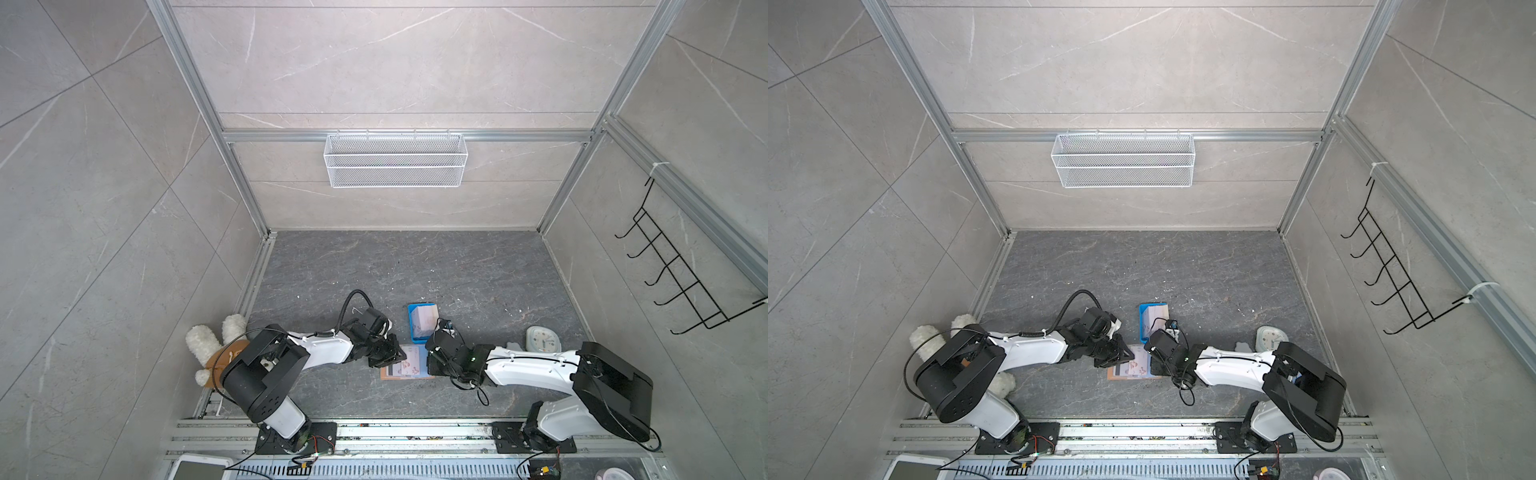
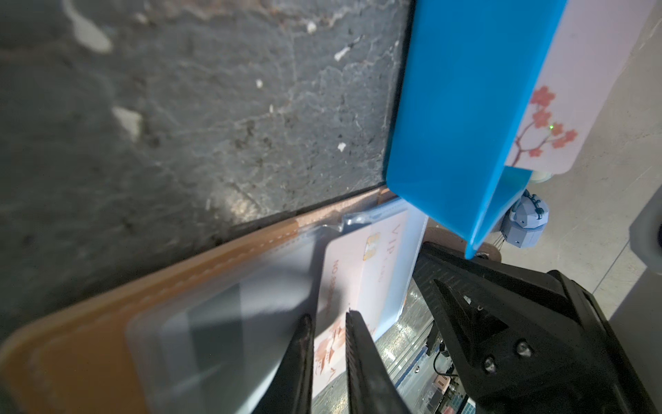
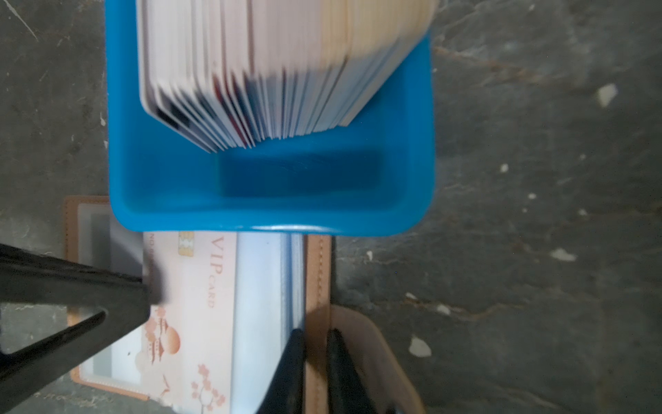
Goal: Insert credit cards into a card holder
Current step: Insert the credit card into the card slot.
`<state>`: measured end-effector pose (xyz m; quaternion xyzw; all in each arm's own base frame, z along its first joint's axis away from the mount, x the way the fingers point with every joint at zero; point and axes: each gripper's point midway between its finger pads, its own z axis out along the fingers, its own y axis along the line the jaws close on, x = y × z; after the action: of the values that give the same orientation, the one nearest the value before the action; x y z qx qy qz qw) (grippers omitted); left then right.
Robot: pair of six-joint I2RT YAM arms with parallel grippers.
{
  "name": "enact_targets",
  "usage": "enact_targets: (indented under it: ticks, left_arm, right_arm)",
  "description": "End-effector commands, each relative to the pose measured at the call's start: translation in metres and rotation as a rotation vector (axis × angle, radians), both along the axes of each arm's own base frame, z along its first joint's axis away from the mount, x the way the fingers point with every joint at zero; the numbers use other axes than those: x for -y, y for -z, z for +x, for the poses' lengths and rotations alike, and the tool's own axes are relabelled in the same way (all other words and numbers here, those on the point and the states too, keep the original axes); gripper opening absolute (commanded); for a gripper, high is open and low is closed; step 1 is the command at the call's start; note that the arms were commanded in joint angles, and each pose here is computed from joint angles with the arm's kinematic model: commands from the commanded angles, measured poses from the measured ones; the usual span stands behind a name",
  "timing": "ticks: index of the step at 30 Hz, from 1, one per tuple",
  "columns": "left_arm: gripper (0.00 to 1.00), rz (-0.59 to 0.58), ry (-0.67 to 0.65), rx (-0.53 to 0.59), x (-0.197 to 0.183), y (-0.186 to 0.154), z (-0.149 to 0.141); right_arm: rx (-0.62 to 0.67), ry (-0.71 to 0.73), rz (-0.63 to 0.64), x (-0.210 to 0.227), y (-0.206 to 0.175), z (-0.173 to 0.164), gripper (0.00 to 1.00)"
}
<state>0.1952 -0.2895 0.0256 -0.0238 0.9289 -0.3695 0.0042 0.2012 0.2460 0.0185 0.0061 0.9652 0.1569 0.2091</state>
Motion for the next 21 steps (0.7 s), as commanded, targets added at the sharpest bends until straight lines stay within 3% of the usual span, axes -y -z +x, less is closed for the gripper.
enact_targets:
  ticks: [1, 21]
  left_arm:
    - [0.21, -0.007, -0.008, -0.033, 0.003, 0.006, -0.004]
    - [0.17, -0.085, 0.008, -0.040, 0.027, -0.004, -0.005]
  right_arm:
    - [-0.033, -0.020, -0.059, 0.006, 0.016, -0.007, 0.15]
    - [-0.030, -0.019, -0.051, 0.005, 0.014, -0.006, 0.14]
